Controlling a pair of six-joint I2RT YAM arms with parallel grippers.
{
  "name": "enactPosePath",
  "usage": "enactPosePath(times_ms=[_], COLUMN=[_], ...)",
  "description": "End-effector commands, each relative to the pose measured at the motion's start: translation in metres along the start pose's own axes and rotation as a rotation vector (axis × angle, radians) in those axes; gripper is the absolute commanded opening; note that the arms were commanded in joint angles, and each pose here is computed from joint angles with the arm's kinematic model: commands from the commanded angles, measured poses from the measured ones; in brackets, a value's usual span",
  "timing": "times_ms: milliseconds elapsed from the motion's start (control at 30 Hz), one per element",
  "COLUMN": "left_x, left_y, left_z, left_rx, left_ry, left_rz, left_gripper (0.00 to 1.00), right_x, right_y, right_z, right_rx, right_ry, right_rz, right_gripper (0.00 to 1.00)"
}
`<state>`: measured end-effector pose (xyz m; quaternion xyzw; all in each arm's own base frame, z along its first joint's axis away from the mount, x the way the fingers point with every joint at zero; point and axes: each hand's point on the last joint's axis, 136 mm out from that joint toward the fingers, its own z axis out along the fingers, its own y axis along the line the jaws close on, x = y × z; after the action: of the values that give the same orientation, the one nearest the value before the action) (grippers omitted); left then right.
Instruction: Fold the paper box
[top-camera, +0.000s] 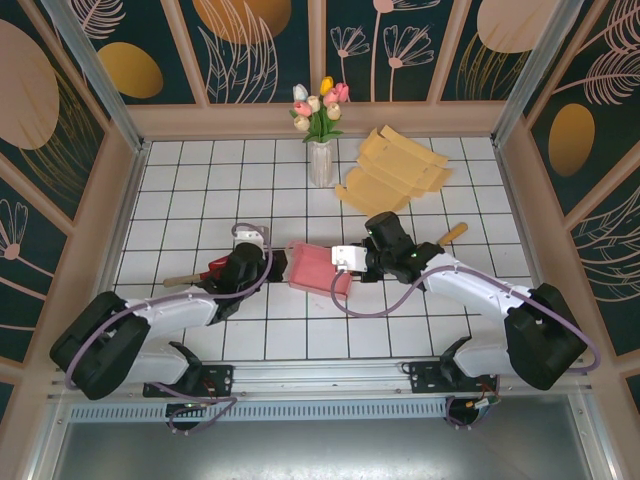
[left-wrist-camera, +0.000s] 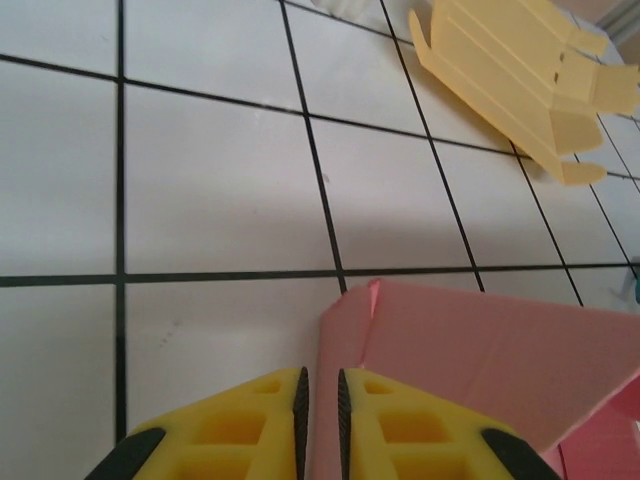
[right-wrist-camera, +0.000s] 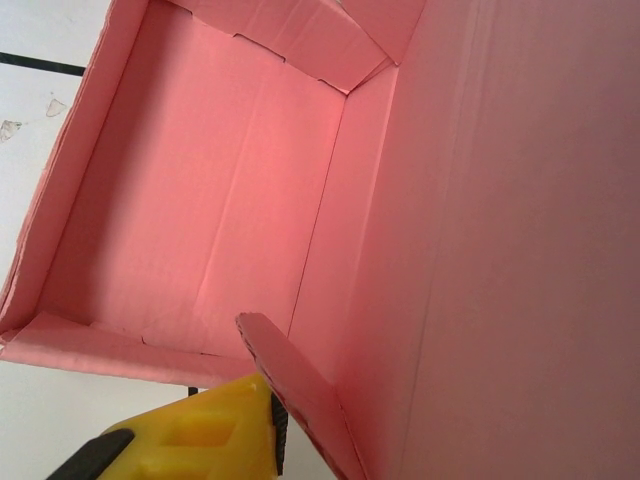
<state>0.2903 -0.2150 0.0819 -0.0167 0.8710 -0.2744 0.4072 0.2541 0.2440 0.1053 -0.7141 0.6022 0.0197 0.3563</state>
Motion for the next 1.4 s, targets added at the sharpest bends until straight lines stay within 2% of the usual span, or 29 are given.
enactPosePath(times_ms=[0, 133, 267, 533, 633, 900, 1033, 1133, 1367], left_x=[-0.010, -0.007, 0.000, 0.027, 0.027, -0.005, -0.024, -0.034, -0.032], left_y=[-0.037, -0.056, -0.058, 0.000, 0.011, 0.008, 0.000, -0.015, -0.029], left_z=[0.003, 0.001, -0.001, -0.009, -0.020, -0.062, -0.076, -0.073, -0.042], left_rx=[0.130, 0.187, 0.190, 0.000, -0.027, -0.013, 0.002, 0.031, 0.028], left_ry=[-0.002, 0.009, 0.018, 0.014, -0.006, -0.133, -0.186, -0.179, -0.116], left_rz=[-0.009, -0.001, 0.009, 0.051, 0.049, -0.001, -0.020, -0.014, 0.016], left_gripper=[0.19, 0.18, 0.18, 0.19, 0.19, 0.20, 0.25, 0.27, 0.29], right_x=[0.002, 0.001, 0.003, 0.010, 0.016, 0.014, 0.016, 0.017, 0.012], right_y=[0.010, 0.010, 0.016, 0.029, 0.034, 0.034, 0.036, 0.037, 0.040], right_z=[0.003, 0.003, 0.004, 0.008, 0.009, 0.005, 0.004, 0.004, -0.001], right_rx=[-0.042, -0.044, -0.056, -0.073, -0.082, -0.063, -0.060, -0.055, -0.064], right_ry=[0.017, 0.020, 0.040, 0.119, 0.164, 0.207, 0.237, 0.255, 0.259], right_rz=[-0.016, -0.019, -0.032, -0.078, -0.094, -0.134, -0.152, -0.162, -0.179], right_gripper=[0.29, 0.29, 0.29, 0.29, 0.29, 0.34, 0.37, 0.40, 0.47])
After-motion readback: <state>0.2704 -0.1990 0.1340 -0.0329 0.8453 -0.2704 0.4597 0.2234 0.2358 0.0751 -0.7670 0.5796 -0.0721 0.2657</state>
